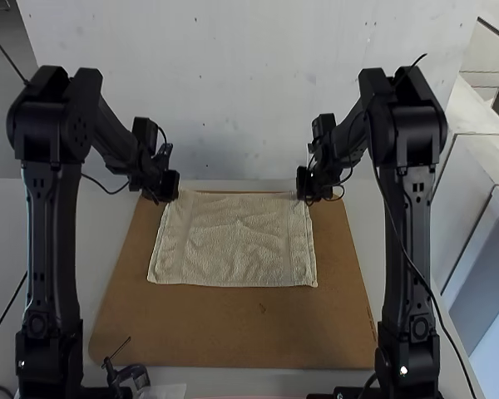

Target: Fold the towel.

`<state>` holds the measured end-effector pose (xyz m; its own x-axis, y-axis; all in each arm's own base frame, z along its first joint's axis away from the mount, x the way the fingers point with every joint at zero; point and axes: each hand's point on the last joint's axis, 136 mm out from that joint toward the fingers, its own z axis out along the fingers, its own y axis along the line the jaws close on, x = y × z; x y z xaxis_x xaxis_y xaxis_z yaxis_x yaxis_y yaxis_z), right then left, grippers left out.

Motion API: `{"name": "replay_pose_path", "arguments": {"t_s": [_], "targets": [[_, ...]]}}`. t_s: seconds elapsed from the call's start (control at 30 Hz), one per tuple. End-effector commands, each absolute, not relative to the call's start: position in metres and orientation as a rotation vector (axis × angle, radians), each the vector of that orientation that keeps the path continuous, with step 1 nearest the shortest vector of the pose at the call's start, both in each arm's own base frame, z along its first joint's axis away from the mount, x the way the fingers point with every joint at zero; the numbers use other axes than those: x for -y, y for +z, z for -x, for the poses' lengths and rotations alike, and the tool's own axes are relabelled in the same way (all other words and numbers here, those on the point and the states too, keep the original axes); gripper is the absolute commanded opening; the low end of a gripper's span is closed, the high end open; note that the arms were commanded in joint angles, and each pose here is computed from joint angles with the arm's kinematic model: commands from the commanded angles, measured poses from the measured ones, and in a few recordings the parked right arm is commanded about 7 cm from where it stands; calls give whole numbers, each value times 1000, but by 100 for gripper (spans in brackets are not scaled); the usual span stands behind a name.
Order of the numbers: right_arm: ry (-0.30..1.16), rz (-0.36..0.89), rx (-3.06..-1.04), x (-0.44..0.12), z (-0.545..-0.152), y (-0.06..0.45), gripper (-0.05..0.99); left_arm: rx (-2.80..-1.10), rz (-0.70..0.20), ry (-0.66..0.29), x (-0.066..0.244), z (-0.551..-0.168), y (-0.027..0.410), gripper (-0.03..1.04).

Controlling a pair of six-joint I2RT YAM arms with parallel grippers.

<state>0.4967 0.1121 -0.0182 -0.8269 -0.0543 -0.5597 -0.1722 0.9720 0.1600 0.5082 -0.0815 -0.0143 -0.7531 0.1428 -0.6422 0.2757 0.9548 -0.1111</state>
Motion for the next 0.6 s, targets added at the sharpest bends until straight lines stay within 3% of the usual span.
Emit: {"name": "replay_pose_path", "arguments": {"t_s": [0.0, 0.57], "targets": [[281, 128, -2468, -104, -505, 19, 1, -2353, -308, -266, 87, -513, 25, 1], [314, 165, -2433, -105, -453, 75, 1, -2344, -376, -265, 92, -447, 61, 1]]}}
